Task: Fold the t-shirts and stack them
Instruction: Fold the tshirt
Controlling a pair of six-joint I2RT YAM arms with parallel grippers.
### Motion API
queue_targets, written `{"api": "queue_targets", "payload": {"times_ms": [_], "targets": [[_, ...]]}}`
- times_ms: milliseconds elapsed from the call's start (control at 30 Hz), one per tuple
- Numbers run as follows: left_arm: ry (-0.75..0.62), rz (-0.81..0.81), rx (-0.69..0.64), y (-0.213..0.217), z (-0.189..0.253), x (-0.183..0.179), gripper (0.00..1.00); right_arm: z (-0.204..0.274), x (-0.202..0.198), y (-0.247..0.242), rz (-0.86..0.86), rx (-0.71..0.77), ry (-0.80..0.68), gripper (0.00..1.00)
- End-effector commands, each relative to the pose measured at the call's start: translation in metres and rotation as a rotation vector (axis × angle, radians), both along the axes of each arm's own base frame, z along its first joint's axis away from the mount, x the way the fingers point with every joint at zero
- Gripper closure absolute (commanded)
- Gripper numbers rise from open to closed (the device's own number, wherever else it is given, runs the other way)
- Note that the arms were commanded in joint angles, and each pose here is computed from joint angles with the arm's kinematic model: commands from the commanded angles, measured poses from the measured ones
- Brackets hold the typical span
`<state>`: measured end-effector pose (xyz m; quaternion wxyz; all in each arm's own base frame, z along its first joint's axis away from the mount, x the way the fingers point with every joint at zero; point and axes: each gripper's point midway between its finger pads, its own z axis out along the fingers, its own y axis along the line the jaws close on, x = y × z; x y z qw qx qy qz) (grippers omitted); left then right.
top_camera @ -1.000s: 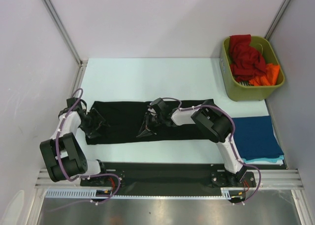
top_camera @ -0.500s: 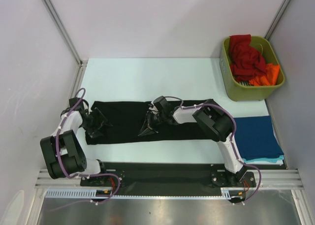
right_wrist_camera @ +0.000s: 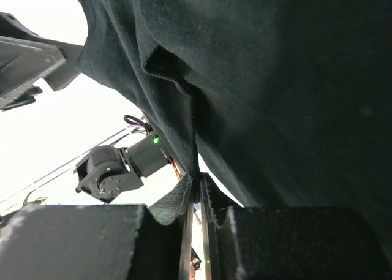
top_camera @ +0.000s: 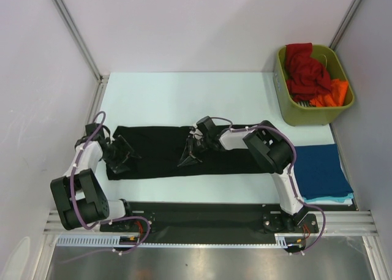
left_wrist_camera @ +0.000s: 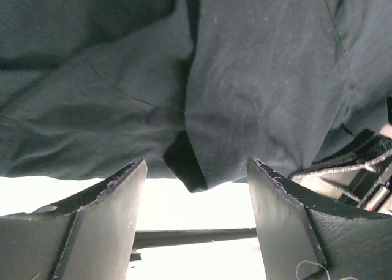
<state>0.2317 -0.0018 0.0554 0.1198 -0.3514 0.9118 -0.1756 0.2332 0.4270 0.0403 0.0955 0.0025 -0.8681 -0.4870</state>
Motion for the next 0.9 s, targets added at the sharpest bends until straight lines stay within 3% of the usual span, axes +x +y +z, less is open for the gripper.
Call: {"api": "queue_targets", "payload": {"times_ms": [0,333,467,867], "targets": [[-0.041,-0.011,-0.084,-0.017,0.007,0.001,0.28,0.015,0.006,-0.003,0.033,0.049,-0.022,0.87],[-0.109,-0.099,-0.158,-0.042,0.011,0.002,0.21,0.015,0.004,0.003,0.060,0.068,-0.034,0.83],[-0.092,-0.101,-0.161,-0.044,0.007,-0.002,0.25,0.017,0.004,0.007,0.067,0.079,-0.038,0.83],[-0.027,-0.063,-0.128,-0.038,0.003,-0.013,0.75,0.024,0.009,0.011,0.069,0.098,-0.047,0.83]]}}
